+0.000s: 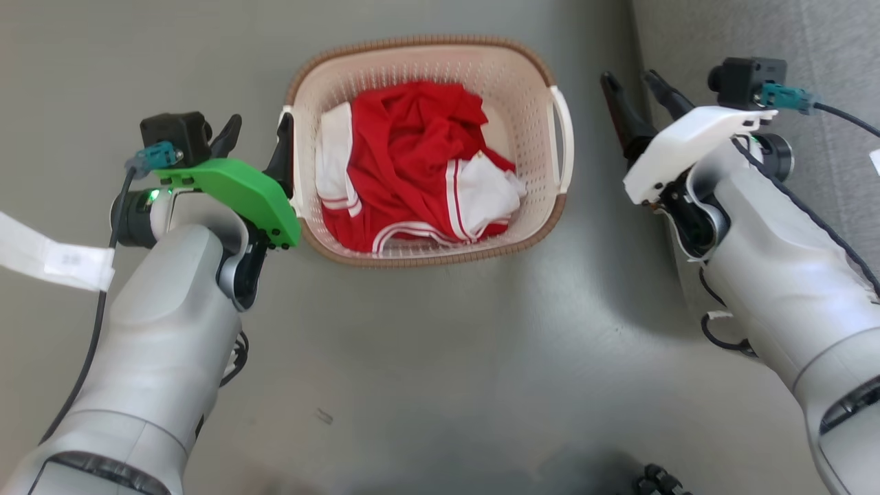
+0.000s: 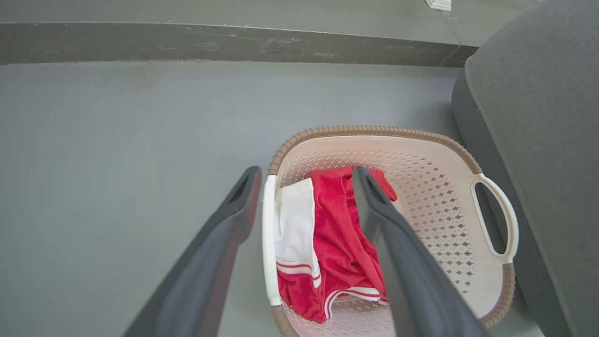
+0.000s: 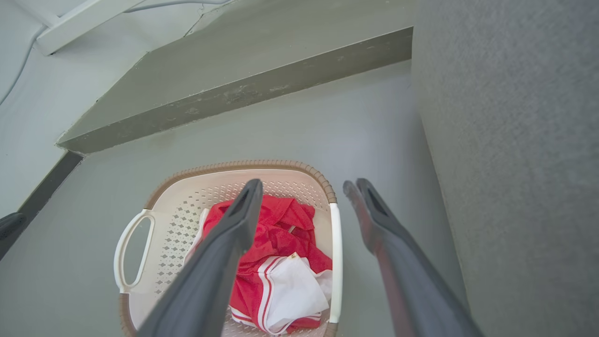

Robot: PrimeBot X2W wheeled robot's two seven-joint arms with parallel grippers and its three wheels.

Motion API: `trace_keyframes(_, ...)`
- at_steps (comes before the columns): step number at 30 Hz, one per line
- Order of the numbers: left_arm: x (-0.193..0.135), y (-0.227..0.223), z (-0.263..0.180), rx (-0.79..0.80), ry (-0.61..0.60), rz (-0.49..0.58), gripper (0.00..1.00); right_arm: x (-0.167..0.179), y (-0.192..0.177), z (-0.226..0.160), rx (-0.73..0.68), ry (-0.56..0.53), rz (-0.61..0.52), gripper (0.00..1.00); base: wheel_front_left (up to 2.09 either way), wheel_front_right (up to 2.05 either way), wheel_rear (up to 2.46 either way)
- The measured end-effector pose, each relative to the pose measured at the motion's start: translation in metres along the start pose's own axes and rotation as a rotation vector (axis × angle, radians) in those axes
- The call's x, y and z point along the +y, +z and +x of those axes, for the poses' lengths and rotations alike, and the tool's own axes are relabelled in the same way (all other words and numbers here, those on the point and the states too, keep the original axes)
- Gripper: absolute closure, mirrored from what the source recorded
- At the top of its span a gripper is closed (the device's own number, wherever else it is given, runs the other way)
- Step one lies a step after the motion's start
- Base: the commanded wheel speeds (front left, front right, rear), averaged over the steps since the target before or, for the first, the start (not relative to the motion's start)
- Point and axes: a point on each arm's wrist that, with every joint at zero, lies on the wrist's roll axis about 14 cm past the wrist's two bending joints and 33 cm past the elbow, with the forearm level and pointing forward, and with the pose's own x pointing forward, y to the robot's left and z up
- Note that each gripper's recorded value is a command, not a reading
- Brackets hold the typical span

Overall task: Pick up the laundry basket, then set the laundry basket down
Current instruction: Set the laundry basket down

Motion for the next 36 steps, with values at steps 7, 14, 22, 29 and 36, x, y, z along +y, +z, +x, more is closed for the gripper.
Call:
trace_keyframes(7, -0.009, 0.035, -0.031, -0.099, -0.001, 0.012, 0.0, 0.001, 0.035, -0.032, -0.103, 0.0, -0.024, 0.0, 0.0, 0.0, 0.0)
trace_keyframes(14, -0.017, 0.053, -0.058, -0.167, -0.002, 0.018, 0.0, 0.01, 0.056, -0.058, -0.177, 0.021, -0.061, 0.0, 0.0, 0.0, 0.0)
trace_keyframes(22, -0.029, 0.08, -0.096, -0.279, -0.002, 0.018, 0.0, 0.02, 0.083, -0.098, -0.286, 0.04, -0.154, 0.0, 0.0, 0.0, 0.0)
trace_keyframes(29, -0.04, 0.096, -0.129, -0.364, -0.002, 0.06, 0.0, 0.026, 0.096, -0.134, -0.383, 0.025, -0.159, 0.0, 0.0, 0.0, 0.0)
trace_keyframes(36, -0.055, 0.122, -0.158, -0.477, -0.022, 0.092, 0.0, 0.037, 0.116, -0.164, -0.492, 0.029, -0.177, 0.0, 0.0, 0.0, 0.0)
